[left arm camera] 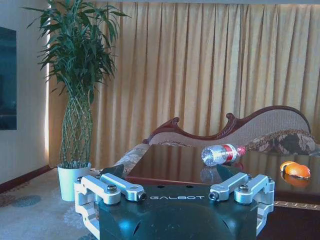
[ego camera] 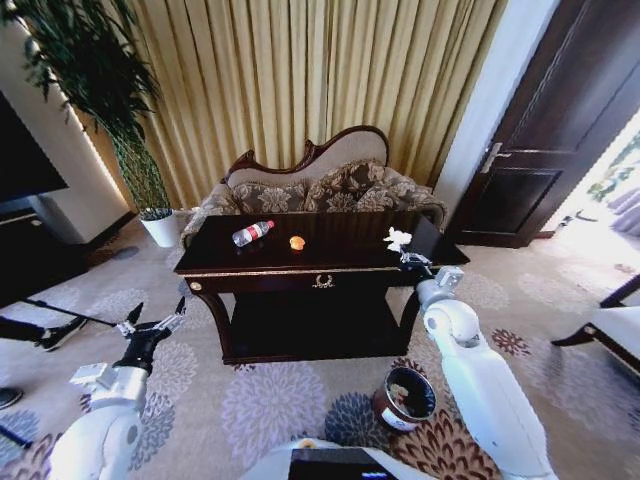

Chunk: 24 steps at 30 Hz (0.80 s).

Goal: Move to the front of the table and place the trash on the table into the trash bin.

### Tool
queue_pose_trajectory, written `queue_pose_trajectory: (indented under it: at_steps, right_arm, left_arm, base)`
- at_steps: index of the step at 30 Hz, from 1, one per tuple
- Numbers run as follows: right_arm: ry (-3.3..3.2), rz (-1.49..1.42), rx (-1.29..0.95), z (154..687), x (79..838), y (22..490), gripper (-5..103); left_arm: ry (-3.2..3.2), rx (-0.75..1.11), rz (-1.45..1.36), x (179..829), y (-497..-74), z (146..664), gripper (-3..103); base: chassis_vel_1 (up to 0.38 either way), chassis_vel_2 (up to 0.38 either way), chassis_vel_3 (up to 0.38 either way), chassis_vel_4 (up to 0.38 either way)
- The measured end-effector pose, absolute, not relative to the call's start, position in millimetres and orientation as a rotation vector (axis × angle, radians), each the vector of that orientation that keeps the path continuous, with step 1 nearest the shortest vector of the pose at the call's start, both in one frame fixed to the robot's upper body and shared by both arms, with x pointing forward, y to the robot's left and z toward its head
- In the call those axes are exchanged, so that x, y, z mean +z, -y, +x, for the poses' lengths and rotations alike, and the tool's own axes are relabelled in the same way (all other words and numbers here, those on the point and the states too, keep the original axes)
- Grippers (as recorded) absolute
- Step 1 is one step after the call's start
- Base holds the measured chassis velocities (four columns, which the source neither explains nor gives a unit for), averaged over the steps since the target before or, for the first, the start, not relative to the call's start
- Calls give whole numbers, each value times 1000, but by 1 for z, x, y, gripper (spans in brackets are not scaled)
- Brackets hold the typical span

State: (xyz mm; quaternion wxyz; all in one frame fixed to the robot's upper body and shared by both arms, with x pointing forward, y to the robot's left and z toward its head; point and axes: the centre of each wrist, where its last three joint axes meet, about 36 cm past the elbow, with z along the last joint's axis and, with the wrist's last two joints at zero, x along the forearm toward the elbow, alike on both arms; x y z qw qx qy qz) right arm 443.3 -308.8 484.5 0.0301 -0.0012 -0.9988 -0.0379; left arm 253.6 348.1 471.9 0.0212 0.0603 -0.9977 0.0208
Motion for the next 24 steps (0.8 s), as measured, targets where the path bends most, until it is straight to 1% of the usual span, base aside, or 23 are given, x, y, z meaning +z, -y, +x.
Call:
queue_pose_trajectory:
  at_steps: [7, 13, 20, 24]
  right_arm:
    - [3073, 1, -108, 441, 481, 308, 0]
    - [3062, -14, -121, 439, 475, 309, 0]
    - [3019, -59, -74, 434, 442, 321, 0]
    - [2982, -93, -25, 431, 417, 336, 0]
  left_arm:
    - [3089, 64, 198, 471, -349, 252, 100]
    - [3088, 65, 203, 468, -350, 252, 100]
    - [3094, 53, 210, 469, -353, 251, 100]
    - [3095, 54, 213, 468, -354, 250, 100]
  base:
    - [70, -50, -75, 64]
    - [0, 0, 0, 0]
    - [0, 0, 0, 0]
    - [0, 0, 0, 0]
